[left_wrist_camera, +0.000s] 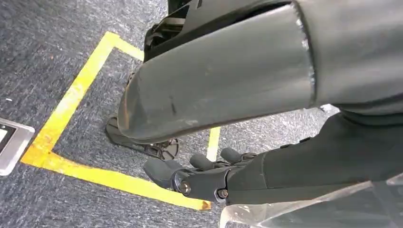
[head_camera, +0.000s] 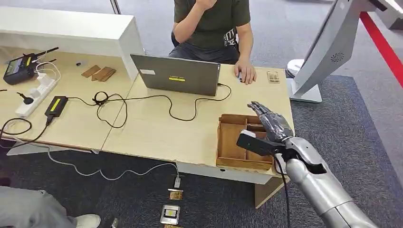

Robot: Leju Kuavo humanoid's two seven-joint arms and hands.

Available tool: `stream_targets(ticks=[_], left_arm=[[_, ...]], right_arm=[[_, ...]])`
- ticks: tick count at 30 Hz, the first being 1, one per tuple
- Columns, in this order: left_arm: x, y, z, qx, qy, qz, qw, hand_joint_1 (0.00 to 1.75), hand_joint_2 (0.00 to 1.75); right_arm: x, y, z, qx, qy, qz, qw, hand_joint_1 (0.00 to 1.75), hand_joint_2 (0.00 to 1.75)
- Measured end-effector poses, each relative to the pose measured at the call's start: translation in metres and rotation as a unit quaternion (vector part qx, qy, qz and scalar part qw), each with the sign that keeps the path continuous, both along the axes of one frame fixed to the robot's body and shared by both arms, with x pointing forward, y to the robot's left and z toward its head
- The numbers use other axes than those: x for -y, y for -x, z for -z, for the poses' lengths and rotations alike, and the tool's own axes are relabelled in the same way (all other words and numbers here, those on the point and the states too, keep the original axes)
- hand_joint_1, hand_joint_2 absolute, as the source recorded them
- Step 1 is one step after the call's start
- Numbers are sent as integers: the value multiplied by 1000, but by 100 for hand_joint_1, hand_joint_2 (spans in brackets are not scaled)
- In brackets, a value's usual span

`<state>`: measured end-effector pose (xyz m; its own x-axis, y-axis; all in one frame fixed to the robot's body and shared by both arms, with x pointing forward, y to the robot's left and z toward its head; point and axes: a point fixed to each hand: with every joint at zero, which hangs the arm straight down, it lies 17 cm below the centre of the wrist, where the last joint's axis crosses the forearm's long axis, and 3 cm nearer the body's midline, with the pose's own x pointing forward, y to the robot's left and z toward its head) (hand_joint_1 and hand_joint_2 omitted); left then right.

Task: Pass the card to the sensor for recognition and then transmit it.

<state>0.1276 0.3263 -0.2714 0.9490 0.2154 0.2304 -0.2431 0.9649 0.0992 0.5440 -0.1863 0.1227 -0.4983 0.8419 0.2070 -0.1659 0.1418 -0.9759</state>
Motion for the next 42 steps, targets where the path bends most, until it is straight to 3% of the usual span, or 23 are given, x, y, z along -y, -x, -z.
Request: stream_targets(ticks=[19,42], left_arm=[[-5,4,1,-11,-5,-2,1000,0,0],[-8,3,0,-10,-8,1,1000,0,0]], right_arm=[[-14,1,-3,-9,-16,-7,1000,0,175],[1,-8,13,-27,-17,12,999,0,175]])
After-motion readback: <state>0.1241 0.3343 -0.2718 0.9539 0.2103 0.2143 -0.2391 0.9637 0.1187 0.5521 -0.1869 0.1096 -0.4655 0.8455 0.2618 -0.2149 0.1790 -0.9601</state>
